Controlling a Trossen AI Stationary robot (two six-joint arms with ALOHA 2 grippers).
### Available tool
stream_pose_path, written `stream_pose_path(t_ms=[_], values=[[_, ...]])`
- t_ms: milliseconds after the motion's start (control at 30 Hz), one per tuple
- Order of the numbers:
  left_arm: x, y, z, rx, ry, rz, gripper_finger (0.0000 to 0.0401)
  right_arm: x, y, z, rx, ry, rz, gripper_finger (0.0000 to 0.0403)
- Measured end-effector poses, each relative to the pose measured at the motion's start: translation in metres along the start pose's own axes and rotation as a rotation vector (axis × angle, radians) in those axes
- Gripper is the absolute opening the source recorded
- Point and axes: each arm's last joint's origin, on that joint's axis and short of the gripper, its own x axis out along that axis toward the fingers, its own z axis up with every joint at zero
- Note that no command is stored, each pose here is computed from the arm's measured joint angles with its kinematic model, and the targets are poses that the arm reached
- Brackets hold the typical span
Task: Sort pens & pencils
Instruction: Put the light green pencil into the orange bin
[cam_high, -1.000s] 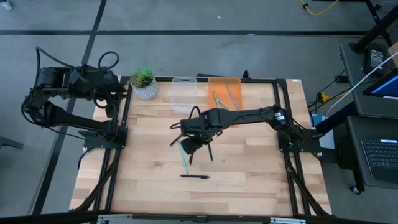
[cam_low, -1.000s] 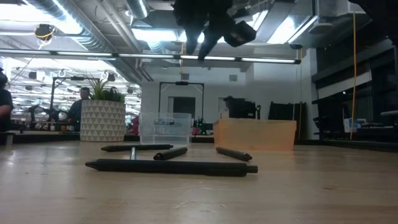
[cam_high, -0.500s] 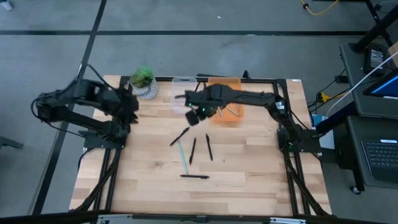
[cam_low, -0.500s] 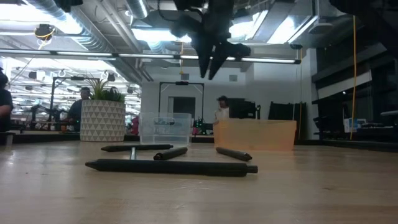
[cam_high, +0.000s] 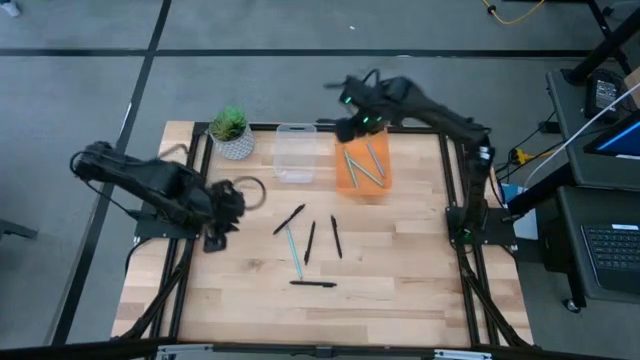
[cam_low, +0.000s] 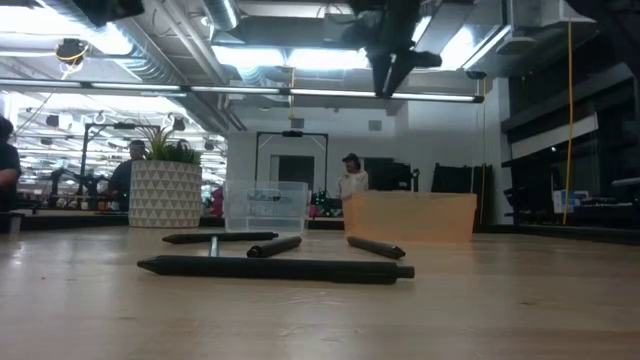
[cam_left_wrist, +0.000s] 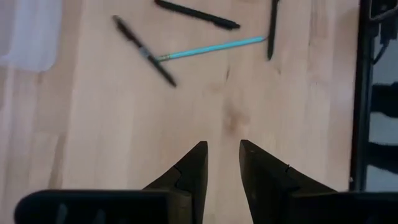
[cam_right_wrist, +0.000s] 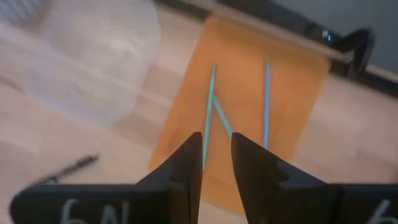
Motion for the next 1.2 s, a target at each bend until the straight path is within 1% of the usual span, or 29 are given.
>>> stream_pose_path(t_ms=[100,233,267,333,400,533,633,700,767,867,933,1067,1200], values=[[0.02,-0.009,0.016,0.091,-0.025,-0.008,0.0086,-0.021,-0.016,0.009,0.003,-0.073,0.056,0.0087],[0.037,-0.008,0.043,0.182,-0.129,-0.002,0.0086,-0.041,-0.021,0.012,-0.063,-0.133,0.184,0.0087],[0.042,-0.006,0.048,0.203,-0.133,0.007,0.0086,-0.045,-0.02,0.012,-0.084,-0.144,0.214,0.0087],[0.053,-0.002,0.052,0.254,-0.084,0.031,0.0086,-0.051,-0.02,0.012,-0.128,-0.156,0.259,0.0087],[0.068,0.0,0.055,0.315,0.0,0.023,0.0086,-0.054,-0.02,0.01,-0.163,-0.157,0.285,0.0087],[0.102,-0.004,0.059,0.486,0.144,-0.022,0.0086,-0.055,-0.017,0.006,-0.21,-0.154,0.289,0.0087],[0.127,-0.01,0.06,0.622,0.228,-0.037,0.0086,-0.056,-0.014,0.004,-0.237,-0.137,0.321,0.0087],[0.142,-0.014,0.059,0.712,0.275,-0.03,0.0086,-0.056,-0.012,0.002,-0.244,-0.127,0.338,0.0087],[0.154,-0.016,0.059,0.766,0.315,0.003,0.0086,-0.057,-0.011,0.001,-0.249,-0.126,0.34,0.0087],[0.163,-0.018,0.058,0.839,0.338,0.032,0.0086,-0.057,-0.011,0.001,-0.254,-0.126,0.34,0.0087],[0.167,-0.02,0.062,0.895,0.298,0.042,0.0086,-0.056,-0.013,0.003,-0.248,-0.13,0.337,0.0087],[0.169,-0.021,0.068,0.997,0.24,0.034,0.0086,-0.053,-0.026,0.016,-0.202,-0.152,0.321,0.0087],[0.169,-0.017,0.07,1.064,0.239,0.028,0.0086,-0.051,-0.039,0.026,-0.16,-0.144,0.341,0.0087]])
